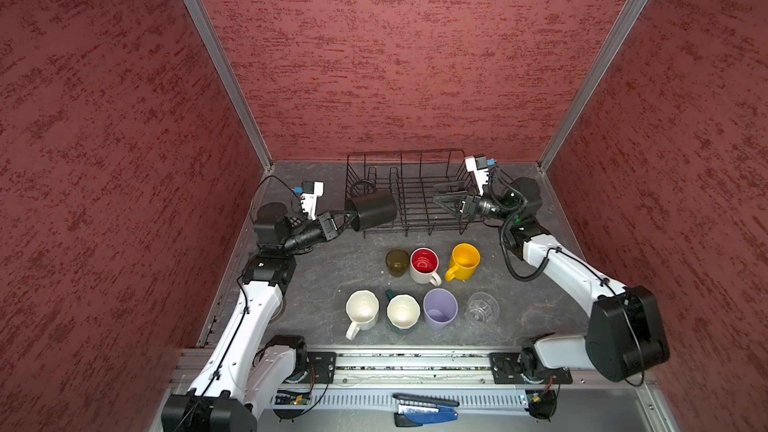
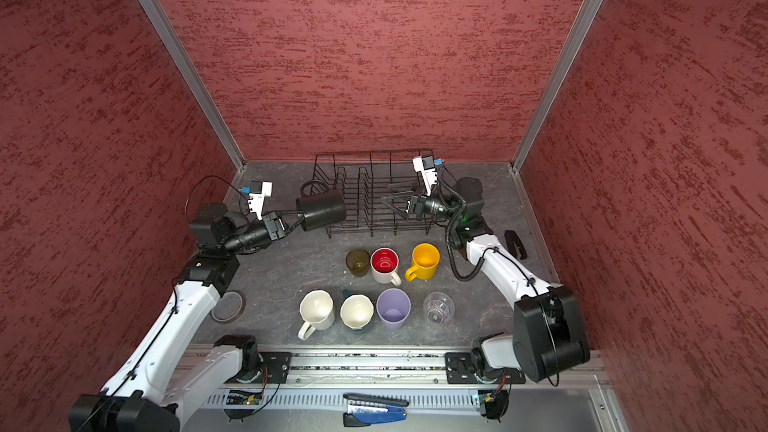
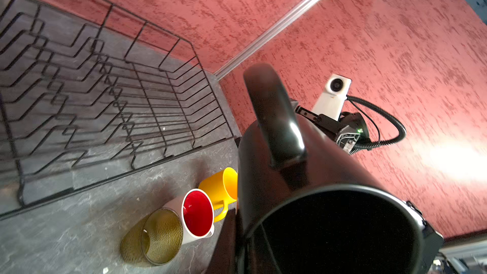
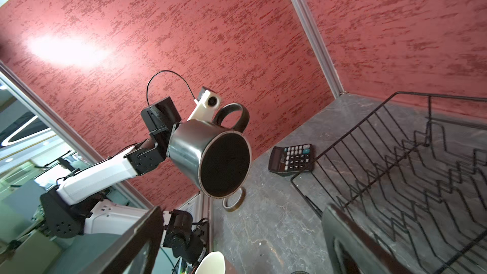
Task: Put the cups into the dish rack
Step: 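Carry the black mug toward the right gripper while the right gripper approaches it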
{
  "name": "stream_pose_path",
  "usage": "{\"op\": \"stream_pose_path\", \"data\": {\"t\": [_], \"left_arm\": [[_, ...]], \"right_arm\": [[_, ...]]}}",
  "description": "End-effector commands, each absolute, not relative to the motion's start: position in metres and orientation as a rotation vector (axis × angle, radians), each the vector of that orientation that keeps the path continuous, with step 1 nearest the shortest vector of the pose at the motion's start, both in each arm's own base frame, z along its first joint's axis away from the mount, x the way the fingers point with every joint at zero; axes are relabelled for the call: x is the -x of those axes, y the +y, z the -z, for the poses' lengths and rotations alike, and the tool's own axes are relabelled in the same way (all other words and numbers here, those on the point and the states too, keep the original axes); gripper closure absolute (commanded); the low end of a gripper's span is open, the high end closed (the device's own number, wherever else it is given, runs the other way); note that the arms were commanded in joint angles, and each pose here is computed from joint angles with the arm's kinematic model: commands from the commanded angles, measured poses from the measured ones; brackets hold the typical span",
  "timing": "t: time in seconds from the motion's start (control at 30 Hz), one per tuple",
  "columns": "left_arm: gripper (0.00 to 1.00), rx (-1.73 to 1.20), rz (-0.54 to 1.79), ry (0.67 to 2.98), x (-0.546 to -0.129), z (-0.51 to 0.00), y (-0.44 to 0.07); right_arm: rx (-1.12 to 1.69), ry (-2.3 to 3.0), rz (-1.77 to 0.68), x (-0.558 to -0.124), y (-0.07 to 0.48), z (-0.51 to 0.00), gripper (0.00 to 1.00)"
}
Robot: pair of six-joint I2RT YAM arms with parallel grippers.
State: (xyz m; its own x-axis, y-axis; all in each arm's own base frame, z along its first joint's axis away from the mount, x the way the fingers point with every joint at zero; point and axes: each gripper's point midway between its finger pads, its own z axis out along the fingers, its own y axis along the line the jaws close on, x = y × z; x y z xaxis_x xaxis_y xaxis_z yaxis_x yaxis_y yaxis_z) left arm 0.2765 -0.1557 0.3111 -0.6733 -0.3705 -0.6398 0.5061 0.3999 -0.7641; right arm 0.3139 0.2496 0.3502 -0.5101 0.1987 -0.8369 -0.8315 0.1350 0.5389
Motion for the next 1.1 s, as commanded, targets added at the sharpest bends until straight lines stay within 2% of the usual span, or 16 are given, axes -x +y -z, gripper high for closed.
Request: {"op": "stream_pose_path", "data": {"t": [0.0, 0.17, 0.27, 0.43, 0.7, 1.07], "left_arm": [[1.00, -0.442, 1.277, 1.609, -0.258, -0.351, -0.170], [1.00, -0.459, 1.027, 1.444, -0.271, -0.339, -0.163], [1.00, -0.495, 0.978, 1.407, -0.276, -0.337, -0.163], [1.00, -0.544, 1.076, 1.402, -0.277, -0.341, -0.174], [1.00, -0.616, 1.237, 1.413, -0.275, -0.343, -0.190], [1.00, -0.657, 1.331, 1.453, -0.280, -0.339, -0.202]], "right_arm": [[0.696, 1.535, -1.602, -0.302, 0.259, -0.360, 0.06], [0.703, 1.573, -1.644, -0.298, 0.266, -0.356, 0.06], [0.700, 1.610, -1.656, -0.299, 0.269, -0.353, 0.06], [0.777, 1.614, -1.693, -0.285, 0.280, -0.350, 0.06], [0.796, 1.681, -1.677, -0.290, 0.305, -0.328, 0.06], [0.860, 1.624, -1.750, -0.279, 0.327, -0.334, 0.04]]}}
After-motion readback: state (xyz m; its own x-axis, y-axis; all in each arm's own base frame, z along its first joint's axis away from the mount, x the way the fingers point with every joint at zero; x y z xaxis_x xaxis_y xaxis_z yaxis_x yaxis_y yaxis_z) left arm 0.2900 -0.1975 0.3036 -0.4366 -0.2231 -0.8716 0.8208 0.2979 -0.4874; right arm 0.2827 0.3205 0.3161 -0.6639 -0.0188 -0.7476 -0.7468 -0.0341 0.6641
